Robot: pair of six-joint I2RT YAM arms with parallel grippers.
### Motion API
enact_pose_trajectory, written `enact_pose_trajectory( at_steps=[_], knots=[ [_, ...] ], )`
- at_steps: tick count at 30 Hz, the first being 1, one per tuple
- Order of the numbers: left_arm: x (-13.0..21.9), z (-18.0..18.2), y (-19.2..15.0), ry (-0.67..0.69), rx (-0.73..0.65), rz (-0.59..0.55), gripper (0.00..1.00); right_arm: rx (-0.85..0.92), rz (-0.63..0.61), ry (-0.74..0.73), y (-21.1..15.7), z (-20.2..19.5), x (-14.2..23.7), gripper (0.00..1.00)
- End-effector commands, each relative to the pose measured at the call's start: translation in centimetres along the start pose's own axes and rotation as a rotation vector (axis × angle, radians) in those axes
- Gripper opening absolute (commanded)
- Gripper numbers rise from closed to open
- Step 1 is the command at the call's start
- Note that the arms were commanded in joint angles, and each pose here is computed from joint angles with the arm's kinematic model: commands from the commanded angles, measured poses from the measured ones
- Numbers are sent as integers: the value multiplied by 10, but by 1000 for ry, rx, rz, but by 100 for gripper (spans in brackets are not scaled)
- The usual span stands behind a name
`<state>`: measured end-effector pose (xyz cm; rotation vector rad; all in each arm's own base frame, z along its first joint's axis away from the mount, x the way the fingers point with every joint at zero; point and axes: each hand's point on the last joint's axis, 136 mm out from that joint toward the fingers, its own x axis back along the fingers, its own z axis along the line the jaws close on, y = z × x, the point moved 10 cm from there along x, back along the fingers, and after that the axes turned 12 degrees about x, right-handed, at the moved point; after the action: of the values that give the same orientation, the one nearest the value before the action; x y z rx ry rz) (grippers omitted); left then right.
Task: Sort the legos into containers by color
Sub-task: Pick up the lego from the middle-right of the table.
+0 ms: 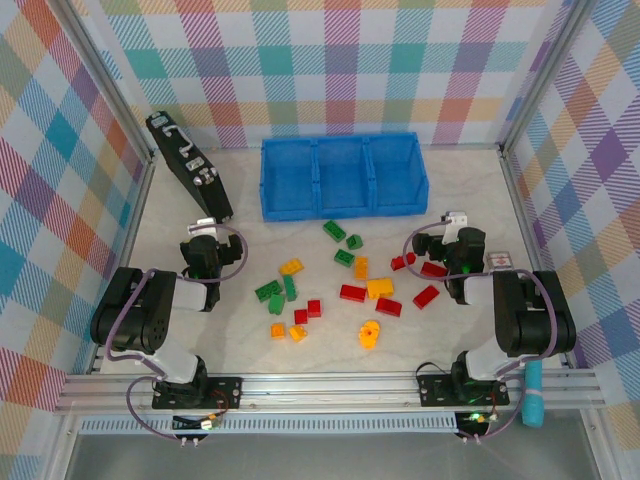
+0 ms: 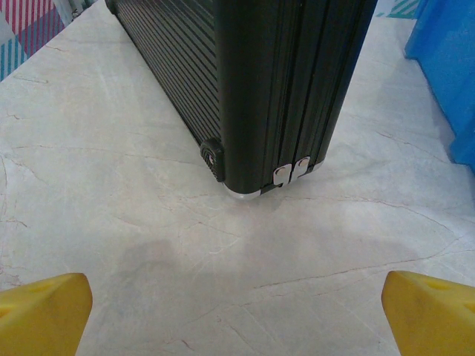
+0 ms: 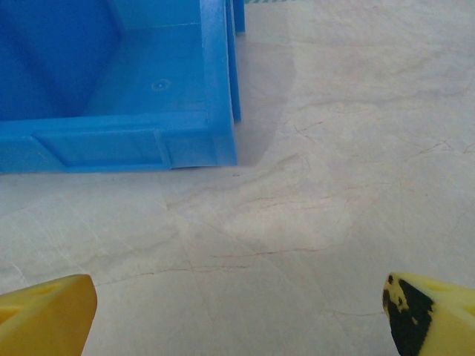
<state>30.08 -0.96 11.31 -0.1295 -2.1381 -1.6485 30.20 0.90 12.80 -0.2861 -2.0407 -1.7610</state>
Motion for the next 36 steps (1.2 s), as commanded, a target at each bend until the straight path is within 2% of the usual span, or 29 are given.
enact_pose_trajectory(
  at_steps=[1,3,6,8,11,16,21,25,30,36],
  knots=[
    [5,-3,15,5,17,-47,100,-77,33,-35,34,-7,15,99],
    [13,-9,28,106,-9,-77,100,-191,169,-38,45,-9,24,99],
    [31,-20,55,127,-28,-107,100,-297,334,-19,44,-6,31,99],
    [40,-30,78,130,-29,-78,100,-367,419,-75,34,-7,39,99],
    [56,-48,113,127,-37,-15,100,-483,497,-135,22,-6,51,99],
    [90,-83,157,42,-57,13,100,-590,610,-84,8,4,54,99],
    [111,-107,197,-109,-65,122,100,-612,689,-100,-9,6,48,99],
    [133,-114,220,-198,-65,151,100,-611,749,-103,-20,7,39,99],
    [149,-112,226,-223,-70,132,100,-627,788,-82,-31,9,28,99],
    [151,-114,224,-214,-99,139,100,-612,782,-72,-32,9,25,99]
  ],
)
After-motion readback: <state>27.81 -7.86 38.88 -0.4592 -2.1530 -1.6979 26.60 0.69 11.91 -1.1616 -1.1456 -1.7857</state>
